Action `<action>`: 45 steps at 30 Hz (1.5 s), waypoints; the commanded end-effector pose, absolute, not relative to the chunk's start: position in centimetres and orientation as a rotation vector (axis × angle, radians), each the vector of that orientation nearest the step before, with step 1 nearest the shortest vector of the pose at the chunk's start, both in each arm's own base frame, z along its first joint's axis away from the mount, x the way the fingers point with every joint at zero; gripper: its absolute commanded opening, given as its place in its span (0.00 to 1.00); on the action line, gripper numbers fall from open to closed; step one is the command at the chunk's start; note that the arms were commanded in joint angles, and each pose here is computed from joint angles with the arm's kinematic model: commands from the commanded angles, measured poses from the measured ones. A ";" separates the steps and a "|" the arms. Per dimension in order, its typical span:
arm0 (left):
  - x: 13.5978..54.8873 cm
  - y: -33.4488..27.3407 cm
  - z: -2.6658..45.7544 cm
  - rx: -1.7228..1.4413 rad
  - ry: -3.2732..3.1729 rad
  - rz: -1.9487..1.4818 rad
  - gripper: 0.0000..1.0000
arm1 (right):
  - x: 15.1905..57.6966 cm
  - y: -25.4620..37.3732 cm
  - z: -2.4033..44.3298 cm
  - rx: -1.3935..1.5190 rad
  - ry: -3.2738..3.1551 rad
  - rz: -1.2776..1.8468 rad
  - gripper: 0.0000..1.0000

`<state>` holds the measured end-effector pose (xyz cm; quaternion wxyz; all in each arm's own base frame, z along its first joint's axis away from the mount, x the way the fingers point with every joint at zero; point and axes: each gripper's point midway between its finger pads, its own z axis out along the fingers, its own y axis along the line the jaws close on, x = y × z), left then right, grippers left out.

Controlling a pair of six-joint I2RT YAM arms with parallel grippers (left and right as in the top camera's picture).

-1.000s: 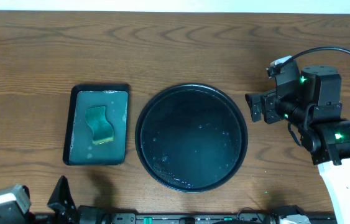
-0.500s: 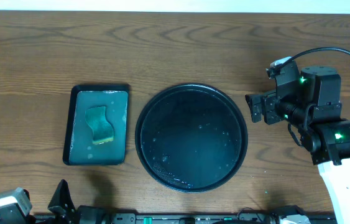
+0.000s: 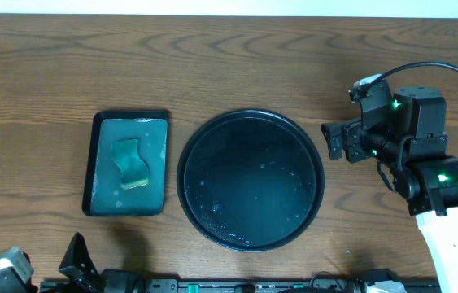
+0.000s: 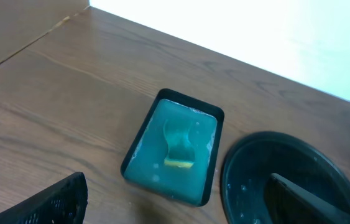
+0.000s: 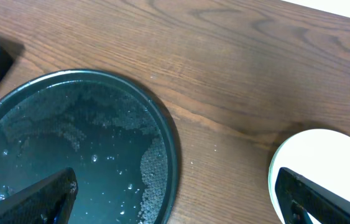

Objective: Clean dirty plates on tray and stack at the side

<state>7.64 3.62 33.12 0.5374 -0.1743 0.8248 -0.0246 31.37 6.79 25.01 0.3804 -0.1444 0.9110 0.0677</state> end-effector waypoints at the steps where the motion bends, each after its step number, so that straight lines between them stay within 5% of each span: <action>1: 7.6 4.2 33.2 -0.478 1.941 -0.053 0.91 | 31.5 6.9 25.4 -0.384 2.314 0.163 0.99; 11: 7.9 3.9 33.6 -0.389 1.941 -0.026 0.91 | 31.5 6.9 25.4 -0.384 2.314 0.162 0.99; 25: 15.4 1.1 39.0 -0.095 1.643 -0.008 0.91 | 31.5 6.9 25.4 -0.384 2.314 0.162 0.99; 34: 21.9 -3.0 37.5 0.033 1.415 -0.179 0.91 | 31.5 6.9 25.4 -0.384 2.314 0.163 0.99; 45: 21.5 -2.0 32.7 -0.045 1.298 -0.217 0.91 | 31.5 6.9 25.4 -0.384 2.314 0.162 0.99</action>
